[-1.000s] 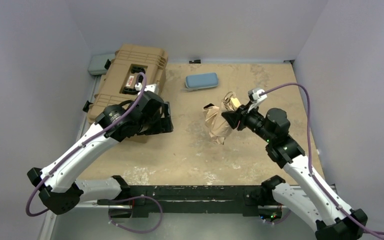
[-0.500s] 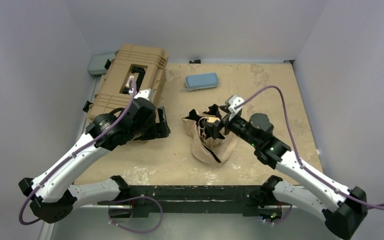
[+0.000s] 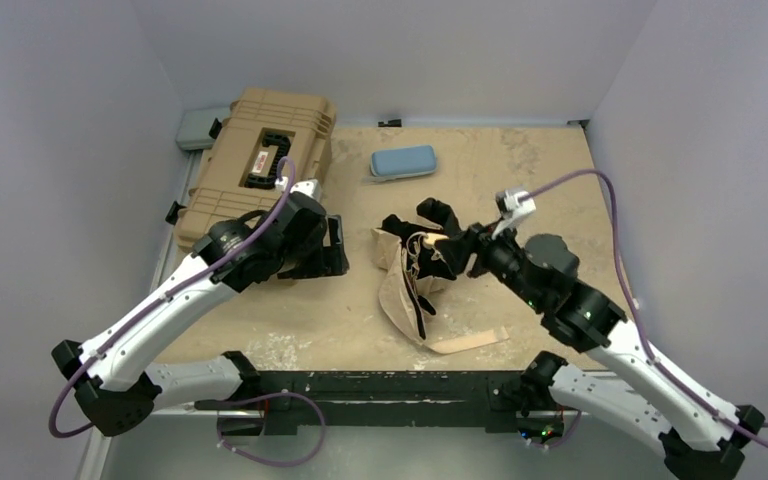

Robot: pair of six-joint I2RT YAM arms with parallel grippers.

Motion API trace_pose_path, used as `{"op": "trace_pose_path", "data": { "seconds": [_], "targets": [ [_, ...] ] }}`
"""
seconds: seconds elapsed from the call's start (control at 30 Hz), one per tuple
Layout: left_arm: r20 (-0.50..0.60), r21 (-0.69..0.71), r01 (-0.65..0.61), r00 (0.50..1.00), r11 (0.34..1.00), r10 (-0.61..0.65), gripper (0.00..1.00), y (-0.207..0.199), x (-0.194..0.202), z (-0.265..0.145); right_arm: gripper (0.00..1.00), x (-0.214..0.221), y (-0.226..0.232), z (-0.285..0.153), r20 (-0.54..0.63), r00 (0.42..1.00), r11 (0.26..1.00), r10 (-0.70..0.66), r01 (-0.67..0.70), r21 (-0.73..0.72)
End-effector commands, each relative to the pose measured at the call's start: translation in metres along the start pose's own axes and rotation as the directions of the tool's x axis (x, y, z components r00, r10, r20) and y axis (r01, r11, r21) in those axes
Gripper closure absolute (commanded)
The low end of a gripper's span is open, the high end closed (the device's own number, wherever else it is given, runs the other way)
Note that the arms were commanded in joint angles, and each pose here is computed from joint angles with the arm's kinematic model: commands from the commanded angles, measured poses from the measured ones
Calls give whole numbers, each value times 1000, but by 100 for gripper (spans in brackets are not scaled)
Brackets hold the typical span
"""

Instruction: Open the umbrella

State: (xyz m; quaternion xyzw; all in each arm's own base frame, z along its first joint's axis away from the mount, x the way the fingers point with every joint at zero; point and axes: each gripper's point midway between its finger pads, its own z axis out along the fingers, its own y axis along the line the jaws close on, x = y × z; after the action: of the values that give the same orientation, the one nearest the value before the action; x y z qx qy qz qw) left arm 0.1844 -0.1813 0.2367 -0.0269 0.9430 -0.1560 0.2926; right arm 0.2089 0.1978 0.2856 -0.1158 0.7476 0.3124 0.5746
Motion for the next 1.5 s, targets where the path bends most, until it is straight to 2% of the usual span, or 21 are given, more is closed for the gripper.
{"op": "trace_pose_path", "data": {
  "seconds": [0.0,0.03,0.13,0.2,0.3,0.43,0.7,0.77,0.83,0.9,1.0,1.1,1.2,1.27,1.37,1.47],
  "targets": [
    [41,85,-22,999,996,18,24,-28,-24,-6,59,-12,-5,29,-105,986,978,130,-111,175],
    [42,90,-23,999,996,19,25,-31,-26,-7,68,-6,-8,37,-163,976,969,141,-102,227],
    [43,107,-15,999,994,10,25,-36,-28,-10,77,4,-8,64,-314,940,957,133,-40,287],
    [43,106,-4,999,994,0,26,-33,-27,-13,81,8,-1,79,-380,917,962,123,-16,272],
    [46,98,11,999,995,-15,26,-25,-22,-17,82,32,-1,86,-473,869,958,146,-6,285],
    [52,85,39,998,996,-44,26,-12,-13,-20,79,79,-12,59,-569,794,945,213,-21,325],
    [25,69,72,997,995,-74,26,-2,3,-12,79,165,-21,-23,-700,619,921,355,-104,375],
    [22,71,67,997,995,-69,26,-4,2,-10,79,163,-16,-27,-691,631,928,353,-142,345],
    [17,78,56,998,995,-58,26,-9,0,-7,78,140,-8,-20,-637,695,938,333,-179,295],
    [9,87,45,999,995,-46,26,-16,-3,-5,77,102,6,-6,-545,778,948,314,-224,226],
    [10,101,29,999,994,-30,27,-26,-11,-5,75,37,17,15,-380,889,965,256,-212,154],
    [15,114,22,1000,993,-24,27,-32,-16,-5,69,1,11,33,-278,939,971,203,-157,178],
    [16,122,25,999,992,-28,27,-34,-17,-7,69,3,-12,55,-285,947,953,151,-63,296],
    [16,119,30,999,992,-32,27,-31,-15,-10,73,23,-23,62,-360,923,941,136,-6,340],
    [23,102,44,999,994,-46,28,-21,-11,-17,76,80,-34,52,-543,828,937,142,64,344],
    [37,68,67,997,995,-69,27,-3,-3,-20,77,134,-46,19,-632,745,926,212,54,373]
  ]
}}
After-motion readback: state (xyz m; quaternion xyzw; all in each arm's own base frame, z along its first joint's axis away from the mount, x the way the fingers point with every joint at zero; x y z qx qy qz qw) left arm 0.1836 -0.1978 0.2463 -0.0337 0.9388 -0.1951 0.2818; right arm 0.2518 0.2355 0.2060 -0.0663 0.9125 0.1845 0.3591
